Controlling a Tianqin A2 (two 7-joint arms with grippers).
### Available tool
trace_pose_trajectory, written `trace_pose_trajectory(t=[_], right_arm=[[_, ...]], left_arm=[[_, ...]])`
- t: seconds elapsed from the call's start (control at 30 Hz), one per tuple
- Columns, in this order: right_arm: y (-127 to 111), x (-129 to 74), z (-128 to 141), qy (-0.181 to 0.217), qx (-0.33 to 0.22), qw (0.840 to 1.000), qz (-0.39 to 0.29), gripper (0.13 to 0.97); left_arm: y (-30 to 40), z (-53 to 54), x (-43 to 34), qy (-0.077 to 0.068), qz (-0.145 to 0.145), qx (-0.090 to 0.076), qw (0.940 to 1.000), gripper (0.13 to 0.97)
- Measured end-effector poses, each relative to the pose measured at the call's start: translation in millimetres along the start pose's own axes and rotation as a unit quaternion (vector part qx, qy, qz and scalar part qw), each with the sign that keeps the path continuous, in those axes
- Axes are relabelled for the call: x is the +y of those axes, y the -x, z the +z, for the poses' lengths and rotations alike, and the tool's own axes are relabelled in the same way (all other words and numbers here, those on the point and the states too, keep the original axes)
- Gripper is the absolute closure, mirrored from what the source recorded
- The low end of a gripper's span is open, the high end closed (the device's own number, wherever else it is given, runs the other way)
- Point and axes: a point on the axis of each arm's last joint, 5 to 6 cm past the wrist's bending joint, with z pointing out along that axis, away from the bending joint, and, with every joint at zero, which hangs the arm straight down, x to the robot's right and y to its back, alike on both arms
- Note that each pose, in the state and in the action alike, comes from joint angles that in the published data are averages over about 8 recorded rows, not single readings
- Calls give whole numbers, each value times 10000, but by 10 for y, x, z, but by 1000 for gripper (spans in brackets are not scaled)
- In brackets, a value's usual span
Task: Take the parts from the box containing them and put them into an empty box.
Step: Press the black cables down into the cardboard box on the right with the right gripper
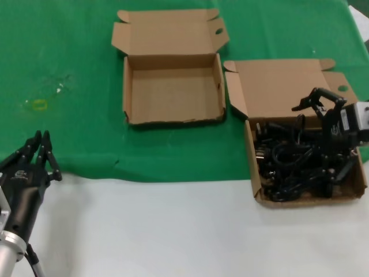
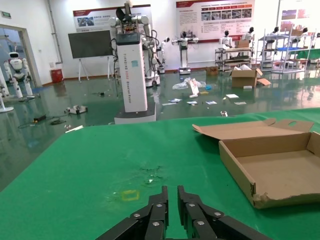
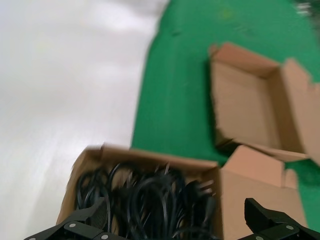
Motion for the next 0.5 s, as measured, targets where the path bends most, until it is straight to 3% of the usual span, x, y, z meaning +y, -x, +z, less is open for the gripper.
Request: trace_pose_trajectory(t=[0.1, 0.5], right_arm=[[-112, 50, 51, 191, -247, 9988, -370, 130], [-359, 185, 171, 651, -653, 9897, -1098, 130]], left_arm=[[0, 0, 0, 0, 0, 0, 10000, 894], [0, 0, 0, 0, 0, 0, 10000, 952]])
